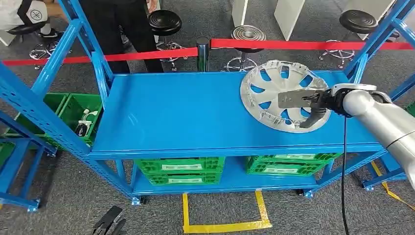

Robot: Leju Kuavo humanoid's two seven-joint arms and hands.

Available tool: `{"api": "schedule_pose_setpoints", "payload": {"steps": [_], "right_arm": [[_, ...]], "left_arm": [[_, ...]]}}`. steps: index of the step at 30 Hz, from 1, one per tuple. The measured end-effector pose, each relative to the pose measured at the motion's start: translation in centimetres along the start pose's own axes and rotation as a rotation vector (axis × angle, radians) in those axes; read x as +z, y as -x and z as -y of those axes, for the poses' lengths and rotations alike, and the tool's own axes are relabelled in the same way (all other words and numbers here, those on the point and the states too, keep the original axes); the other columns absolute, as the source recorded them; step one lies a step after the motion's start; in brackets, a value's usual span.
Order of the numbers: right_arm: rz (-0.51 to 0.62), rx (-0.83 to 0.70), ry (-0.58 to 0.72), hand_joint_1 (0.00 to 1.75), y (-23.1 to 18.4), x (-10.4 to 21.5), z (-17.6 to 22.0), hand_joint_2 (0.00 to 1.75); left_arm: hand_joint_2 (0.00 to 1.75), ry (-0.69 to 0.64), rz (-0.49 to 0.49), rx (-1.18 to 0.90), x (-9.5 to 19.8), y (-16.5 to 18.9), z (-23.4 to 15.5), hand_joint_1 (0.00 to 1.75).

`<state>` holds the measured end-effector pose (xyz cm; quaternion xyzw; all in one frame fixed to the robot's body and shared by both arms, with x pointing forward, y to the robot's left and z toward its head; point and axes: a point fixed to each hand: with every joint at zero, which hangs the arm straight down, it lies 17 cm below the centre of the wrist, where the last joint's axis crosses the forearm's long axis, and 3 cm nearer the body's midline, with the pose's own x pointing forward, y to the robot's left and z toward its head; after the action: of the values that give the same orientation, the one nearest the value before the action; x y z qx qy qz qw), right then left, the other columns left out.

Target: Take the parts from the cabinet and place them on the table.

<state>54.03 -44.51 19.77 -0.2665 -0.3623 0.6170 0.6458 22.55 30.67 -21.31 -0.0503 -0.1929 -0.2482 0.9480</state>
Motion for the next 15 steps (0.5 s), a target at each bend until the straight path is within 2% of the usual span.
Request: {"api": "schedule_pose_setpoints", "payload": {"steps": [10, 15], "right_arm": [[0.074, 0.092, 0.052, 0.0, -2.3, -1.7, -0.5, 1.75], [0.082, 0.153, 0.102, 0.0, -3.8, -2.8, -0.1, 1.75]], "left_arm": [[0.0, 0.016, 0.013, 0.026, 0.1, 0.8, 0.4, 0.0], [0.0, 0.016, -0.013, 0.035, 0.0, 1.2, 0.6, 0.0]]}}
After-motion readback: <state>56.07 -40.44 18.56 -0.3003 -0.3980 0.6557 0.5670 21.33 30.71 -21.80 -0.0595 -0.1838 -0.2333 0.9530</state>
